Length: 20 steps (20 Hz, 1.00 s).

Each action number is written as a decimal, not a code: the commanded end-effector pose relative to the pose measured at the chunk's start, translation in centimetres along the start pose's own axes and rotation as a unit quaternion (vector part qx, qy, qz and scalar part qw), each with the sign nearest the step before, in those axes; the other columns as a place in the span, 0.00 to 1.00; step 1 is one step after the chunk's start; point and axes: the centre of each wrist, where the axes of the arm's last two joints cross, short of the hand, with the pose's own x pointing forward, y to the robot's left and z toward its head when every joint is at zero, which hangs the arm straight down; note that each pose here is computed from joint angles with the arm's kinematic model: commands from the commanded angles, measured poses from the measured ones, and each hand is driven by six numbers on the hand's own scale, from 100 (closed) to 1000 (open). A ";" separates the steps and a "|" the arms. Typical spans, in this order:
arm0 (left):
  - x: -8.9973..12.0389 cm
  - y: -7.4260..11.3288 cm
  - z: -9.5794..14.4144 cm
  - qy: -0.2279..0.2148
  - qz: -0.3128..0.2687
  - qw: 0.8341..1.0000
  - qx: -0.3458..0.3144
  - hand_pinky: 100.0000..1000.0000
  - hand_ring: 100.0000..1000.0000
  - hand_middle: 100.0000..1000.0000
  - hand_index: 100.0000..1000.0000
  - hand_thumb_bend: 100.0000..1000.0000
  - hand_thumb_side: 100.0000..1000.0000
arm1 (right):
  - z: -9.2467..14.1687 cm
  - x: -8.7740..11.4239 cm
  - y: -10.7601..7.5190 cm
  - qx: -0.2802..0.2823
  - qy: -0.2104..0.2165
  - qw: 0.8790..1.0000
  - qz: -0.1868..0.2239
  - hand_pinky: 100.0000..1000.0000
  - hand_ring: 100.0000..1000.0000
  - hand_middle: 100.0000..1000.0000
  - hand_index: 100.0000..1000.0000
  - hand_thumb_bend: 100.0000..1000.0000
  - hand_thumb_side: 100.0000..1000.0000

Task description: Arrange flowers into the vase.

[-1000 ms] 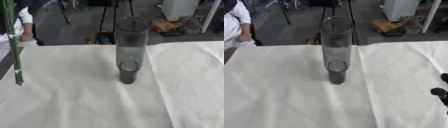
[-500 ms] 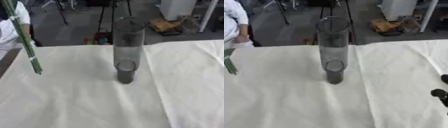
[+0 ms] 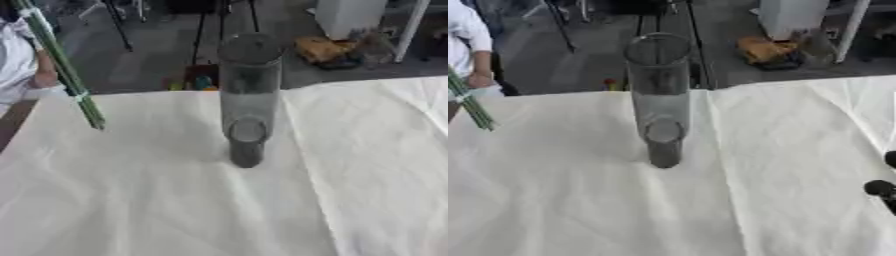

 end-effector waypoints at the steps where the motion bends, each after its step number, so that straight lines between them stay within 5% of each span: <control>1: 1.0 -0.1 -0.9 -0.029 0.010 1.000 0.007 0.00 0.00 0.00 0.00 0.00 0.53 | -0.4 0.4 0.0 0.015 0.005 1.000 0.009 0.79 0.92 0.55 0.88 0.00 0.91; 20: 2.4 -2.3 -3.0 -0.123 0.072 0.990 0.017 0.00 0.00 0.00 0.00 0.05 0.43 | -0.7 -0.2 0.3 0.045 0.014 0.999 -0.013 0.78 0.92 0.53 0.87 0.00 0.90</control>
